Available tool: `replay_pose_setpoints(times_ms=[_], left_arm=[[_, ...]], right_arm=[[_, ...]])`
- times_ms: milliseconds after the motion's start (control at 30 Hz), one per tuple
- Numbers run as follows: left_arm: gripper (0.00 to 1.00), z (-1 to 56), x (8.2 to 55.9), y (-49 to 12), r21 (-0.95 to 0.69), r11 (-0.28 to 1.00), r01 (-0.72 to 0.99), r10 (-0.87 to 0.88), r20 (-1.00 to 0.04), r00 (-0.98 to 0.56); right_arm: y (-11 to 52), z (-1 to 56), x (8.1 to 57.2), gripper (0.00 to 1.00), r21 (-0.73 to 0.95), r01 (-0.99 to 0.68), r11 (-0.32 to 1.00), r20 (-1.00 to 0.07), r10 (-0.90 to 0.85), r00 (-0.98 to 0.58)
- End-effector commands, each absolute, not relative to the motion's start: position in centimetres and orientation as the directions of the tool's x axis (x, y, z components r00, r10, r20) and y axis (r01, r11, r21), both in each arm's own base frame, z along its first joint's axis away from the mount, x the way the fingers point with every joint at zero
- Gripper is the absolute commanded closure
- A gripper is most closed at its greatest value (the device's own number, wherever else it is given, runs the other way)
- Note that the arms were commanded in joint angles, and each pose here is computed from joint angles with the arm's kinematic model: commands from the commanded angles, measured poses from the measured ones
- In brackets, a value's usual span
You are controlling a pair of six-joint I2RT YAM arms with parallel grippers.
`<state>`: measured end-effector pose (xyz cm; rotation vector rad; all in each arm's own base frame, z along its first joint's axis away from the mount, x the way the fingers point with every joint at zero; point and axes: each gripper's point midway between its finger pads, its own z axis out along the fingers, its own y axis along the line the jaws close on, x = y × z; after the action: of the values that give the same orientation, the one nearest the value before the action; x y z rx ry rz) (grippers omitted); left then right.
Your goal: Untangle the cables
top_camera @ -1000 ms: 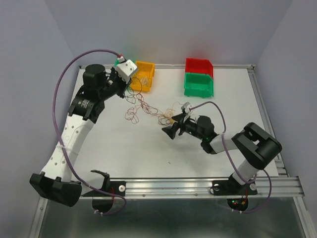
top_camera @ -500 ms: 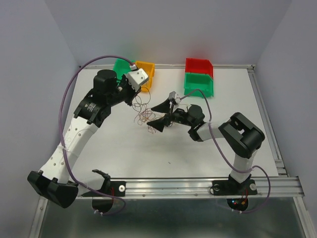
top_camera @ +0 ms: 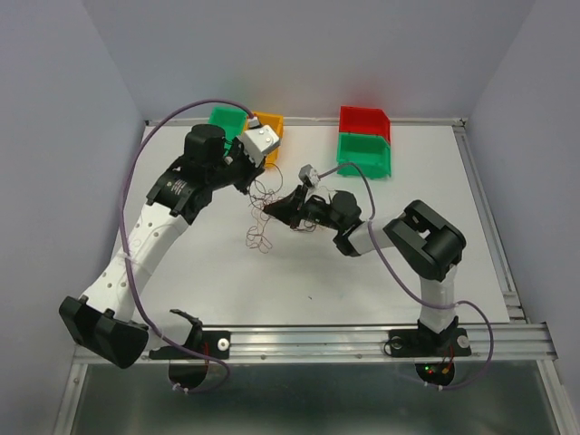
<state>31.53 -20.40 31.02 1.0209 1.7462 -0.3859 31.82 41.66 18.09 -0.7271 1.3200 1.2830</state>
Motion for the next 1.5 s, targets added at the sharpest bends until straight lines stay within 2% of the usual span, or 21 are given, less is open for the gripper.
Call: replay_pose_setpoints(times_ms=[0,67,167,267,333,400,667,933,1167,1200,1267,1300,1467], left_arm=[[1.00,40.4,33.7,-16.3,0.323,0.793,0.516,0.352,-0.935,0.044],[1.00,43.6,35.1,-12.5,0.347,0.891,0.294,0.336,-0.938,0.089],[1.00,46.6,35.5,-6.9,0.322,0.946,0.038,0.314,-0.940,0.135],[1.00,48.0,36.0,-3.9,0.277,0.957,-0.086,0.288,-0.943,0.165],[1.00,47.8,37.0,-2.2,0.256,0.956,-0.145,0.277,-0.949,0.150],[1.00,47.0,38.1,-2.1,0.260,0.956,-0.137,0.278,-0.950,0.140],[1.00,44.7,43.5,-3.1,0.277,0.957,-0.088,0.285,-0.953,0.104],[1.00,43.3,51.3,-3.0,0.222,0.970,-0.096,0.229,-0.971,0.064],[1.00,37.6,58.4,-4.0,0.220,0.972,-0.082,0.218,-0.975,-0.032],[1.00,35.1,59.7,-4.5,0.220,0.973,-0.063,0.216,-0.974,-0.070],[1.00,34.4,61.1,-4.9,0.206,0.977,-0.057,0.202,-0.977,-0.073],[1.00,31.7,62.4,-5.1,0.209,0.977,-0.052,0.202,-0.973,-0.112],[1.00,26.9,65.3,-4.6,0.237,0.968,-0.083,0.219,-0.959,-0.181]], right_arm=[[38.0,24.6,31.2,0.99,0.126,-0.933,0.337,-0.893,0.448,0.041],[36.7,23.7,31.1,0.99,0.161,-0.908,0.387,-0.896,0.443,0.029],[33.4,21.8,31.2,0.99,0.258,-0.824,0.504,-0.894,0.448,-0.006],[31.6,20.7,32.0,1.00,0.313,-0.750,0.582,-0.890,0.456,-0.018],[29.6,20.2,33.7,1.00,0.365,-0.638,0.678,-0.883,0.470,-0.006],[28.9,19.9,34.3,0.99,0.360,-0.594,0.719,-0.898,0.439,-0.013],[29.3,19.8,33.7,0.99,0.343,-0.618,0.708,-0.908,0.417,-0.026],[29.4,19.7,33.4,0.99,0.334,-0.631,0.700,-0.913,0.406,-0.033],[29.4,19.8,33.2,0.99,0.333,-0.634,0.698,-0.914,0.405,-0.035],[29.4,19.7,33.3,0.99,0.335,-0.632,0.699,-0.914,0.404,-0.038],[29.4,19.7,33.4,0.99,0.332,-0.632,0.700,-0.915,0.402,-0.036],[29.4,19.5,33.5,0.99,0.329,-0.628,0.705,-0.917,0.398,-0.034],[29.3,19.3,33.5,0.99,0.325,-0.624,0.711,-0.920,0.391,-0.033]])
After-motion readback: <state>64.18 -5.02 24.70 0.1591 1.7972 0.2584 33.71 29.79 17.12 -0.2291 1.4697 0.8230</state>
